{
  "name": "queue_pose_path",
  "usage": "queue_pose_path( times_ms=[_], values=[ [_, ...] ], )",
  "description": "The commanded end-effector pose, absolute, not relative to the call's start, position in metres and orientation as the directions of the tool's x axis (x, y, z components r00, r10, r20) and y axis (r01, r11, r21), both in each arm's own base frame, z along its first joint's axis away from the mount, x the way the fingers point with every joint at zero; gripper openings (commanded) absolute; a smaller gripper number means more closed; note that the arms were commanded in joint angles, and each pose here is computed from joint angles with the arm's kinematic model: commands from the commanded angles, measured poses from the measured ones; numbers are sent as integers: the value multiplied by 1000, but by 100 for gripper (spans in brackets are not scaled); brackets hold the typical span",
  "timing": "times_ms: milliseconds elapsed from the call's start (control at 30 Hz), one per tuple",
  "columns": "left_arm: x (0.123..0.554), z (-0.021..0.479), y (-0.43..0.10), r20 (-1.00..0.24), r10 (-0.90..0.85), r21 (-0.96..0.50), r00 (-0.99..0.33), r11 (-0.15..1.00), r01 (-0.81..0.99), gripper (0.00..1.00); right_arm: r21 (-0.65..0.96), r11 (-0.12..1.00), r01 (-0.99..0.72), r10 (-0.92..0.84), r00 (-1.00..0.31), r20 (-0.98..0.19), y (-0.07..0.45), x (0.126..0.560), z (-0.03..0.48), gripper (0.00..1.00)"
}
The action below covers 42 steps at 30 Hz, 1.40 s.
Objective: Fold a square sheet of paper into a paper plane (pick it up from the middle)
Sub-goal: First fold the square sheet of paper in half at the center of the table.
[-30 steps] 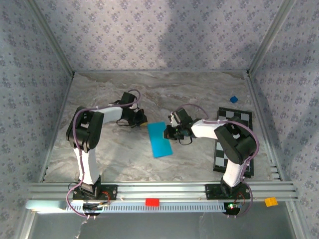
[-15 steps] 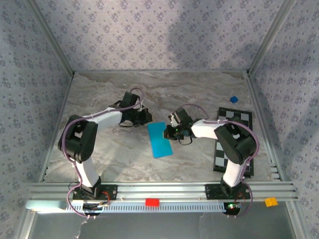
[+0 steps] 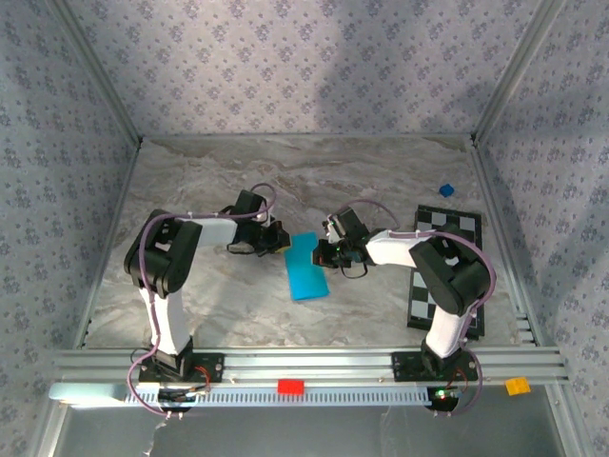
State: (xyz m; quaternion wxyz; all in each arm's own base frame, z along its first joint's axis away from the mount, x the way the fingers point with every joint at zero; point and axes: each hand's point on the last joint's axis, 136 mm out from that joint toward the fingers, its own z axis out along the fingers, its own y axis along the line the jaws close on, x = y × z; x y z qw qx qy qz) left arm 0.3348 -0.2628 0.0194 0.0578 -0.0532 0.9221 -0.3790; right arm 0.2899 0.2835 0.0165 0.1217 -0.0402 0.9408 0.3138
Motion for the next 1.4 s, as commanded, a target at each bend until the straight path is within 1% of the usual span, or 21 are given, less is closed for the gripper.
queue_pose_path(
  times_ms=[0, 133, 267, 467, 600, 667, 800, 967, 1167, 1367],
  values=[
    [353, -1, -231, -84, -255, -632, -963, 761, -146, 6, 330, 944, 2, 9, -1000, -21, 219, 233, -55, 0],
    [367, 7, -229, -107, -288, -613, -952, 773, -165, 6, 335, 942, 1, 9, -1000, -23, 221, 233, -55, 0],
    [377, 8, -224, -96, -332, -589, -938, 779, -216, 6, 335, 942, -1, 6, -1000, -22, 221, 233, -56, 0],
    [380, 4, -221, -70, -354, -551, -933, 793, -260, 7, 337, 941, -2, 7, -1000, -26, 221, 233, -55, 0],
    [381, 18, -227, -85, -337, -567, -937, 790, -233, 7, 339, 941, 4, 14, -1000, -28, 222, 234, -55, 0],
    [380, 35, -227, -122, -327, -576, -937, 793, -201, 9, 332, 943, 3, 12, -1000, -24, 223, 235, -54, 0],
    [372, 66, -234, -169, -287, -610, -943, 782, -129, 12, 334, 943, 7, 17, -1000, -26, 225, 238, -52, 0],
    [349, 90, -255, -201, -212, -643, -956, 765, -34, 11, 331, 944, 10, 19, -999, -25, 226, 236, -53, 0],
    [316, 89, -284, -165, -161, -706, -973, 709, 2, 10, 330, 944, 19, 31, -999, -30, 225, 235, -52, 0],
    [288, 64, -304, -120, -106, -720, -987, 694, 13, 10, 330, 944, 11, 23, -999, -31, 224, 235, -50, 0]
  ],
)
